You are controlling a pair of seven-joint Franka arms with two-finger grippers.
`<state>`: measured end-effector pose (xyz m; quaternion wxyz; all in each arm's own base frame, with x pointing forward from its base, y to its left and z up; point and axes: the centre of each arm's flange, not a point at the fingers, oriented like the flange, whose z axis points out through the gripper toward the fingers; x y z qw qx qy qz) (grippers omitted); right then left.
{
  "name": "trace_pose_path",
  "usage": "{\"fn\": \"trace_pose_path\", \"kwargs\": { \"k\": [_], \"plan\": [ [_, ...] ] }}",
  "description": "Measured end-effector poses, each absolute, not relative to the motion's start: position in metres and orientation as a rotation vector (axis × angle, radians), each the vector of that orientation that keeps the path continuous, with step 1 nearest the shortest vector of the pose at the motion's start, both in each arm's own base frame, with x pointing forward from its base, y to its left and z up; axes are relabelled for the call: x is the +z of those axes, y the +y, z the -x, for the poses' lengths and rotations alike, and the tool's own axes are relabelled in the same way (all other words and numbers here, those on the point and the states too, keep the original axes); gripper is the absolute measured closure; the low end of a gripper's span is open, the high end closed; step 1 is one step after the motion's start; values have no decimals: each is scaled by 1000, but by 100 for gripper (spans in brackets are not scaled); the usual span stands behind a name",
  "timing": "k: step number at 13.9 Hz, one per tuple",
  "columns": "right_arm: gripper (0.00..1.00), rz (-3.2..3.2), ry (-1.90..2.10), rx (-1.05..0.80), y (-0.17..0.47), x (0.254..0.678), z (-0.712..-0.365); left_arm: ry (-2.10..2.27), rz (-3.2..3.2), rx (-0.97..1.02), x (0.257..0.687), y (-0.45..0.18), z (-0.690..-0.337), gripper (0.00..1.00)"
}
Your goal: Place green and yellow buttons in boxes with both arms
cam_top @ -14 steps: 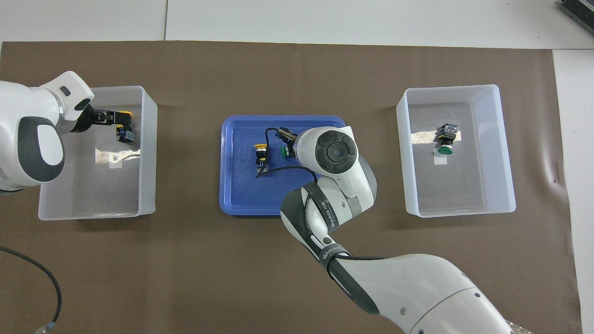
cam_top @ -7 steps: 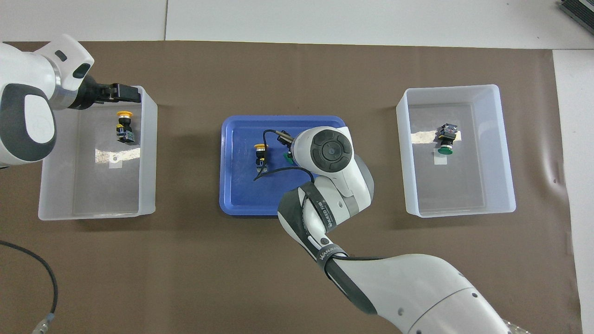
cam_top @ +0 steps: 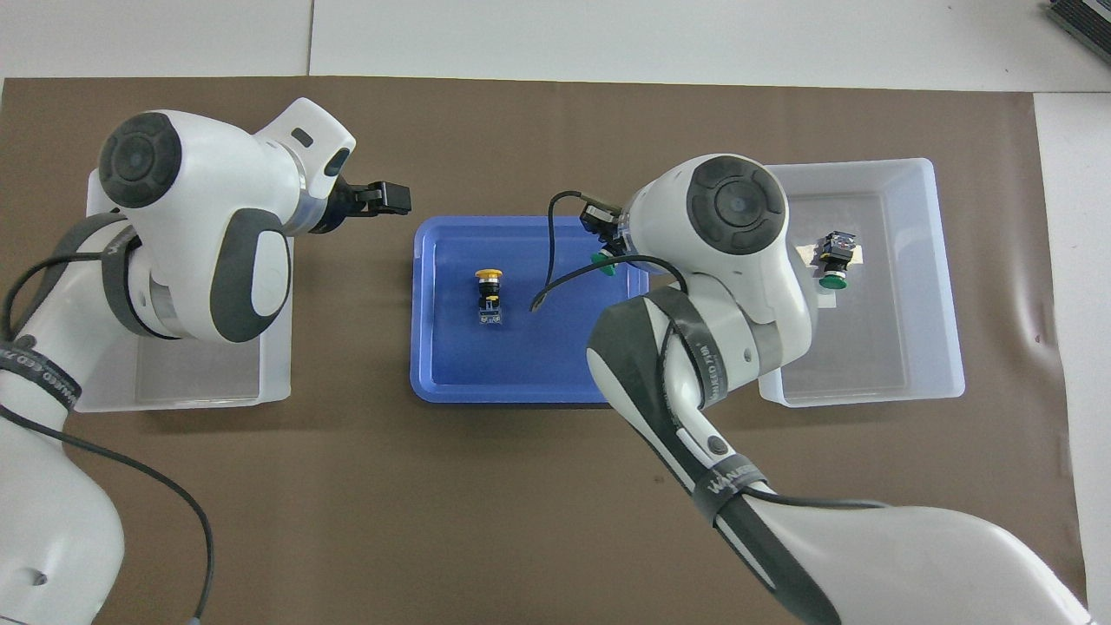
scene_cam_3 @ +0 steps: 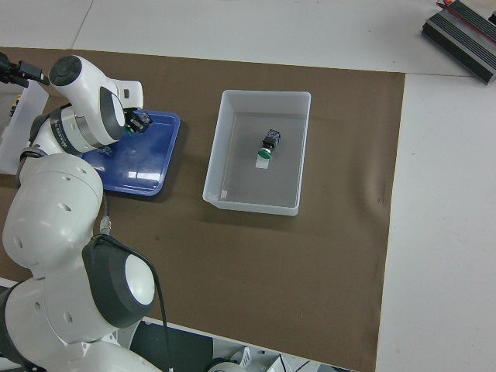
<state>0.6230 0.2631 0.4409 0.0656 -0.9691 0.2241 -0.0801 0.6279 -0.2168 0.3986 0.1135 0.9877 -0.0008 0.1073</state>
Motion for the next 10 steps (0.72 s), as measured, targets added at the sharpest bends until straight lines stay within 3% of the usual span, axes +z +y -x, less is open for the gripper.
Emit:
{"fn": "trace_pose_path", "kwargs": {
  "k": [2, 5, 10],
  "plan": [
    [55, 2966, 597, -224, 214, 460, -630, 10, -2882, 319, 378, -259, -603, 0],
    [55, 3023, 493, -184, 153, 455, -641, 4, -2873, 300, 352, -307, -567, 0],
    [55, 3088, 297, -106, 53, 444, -646, -4, -2884, 296, 313, -314, -538, 0]
  ]
}}
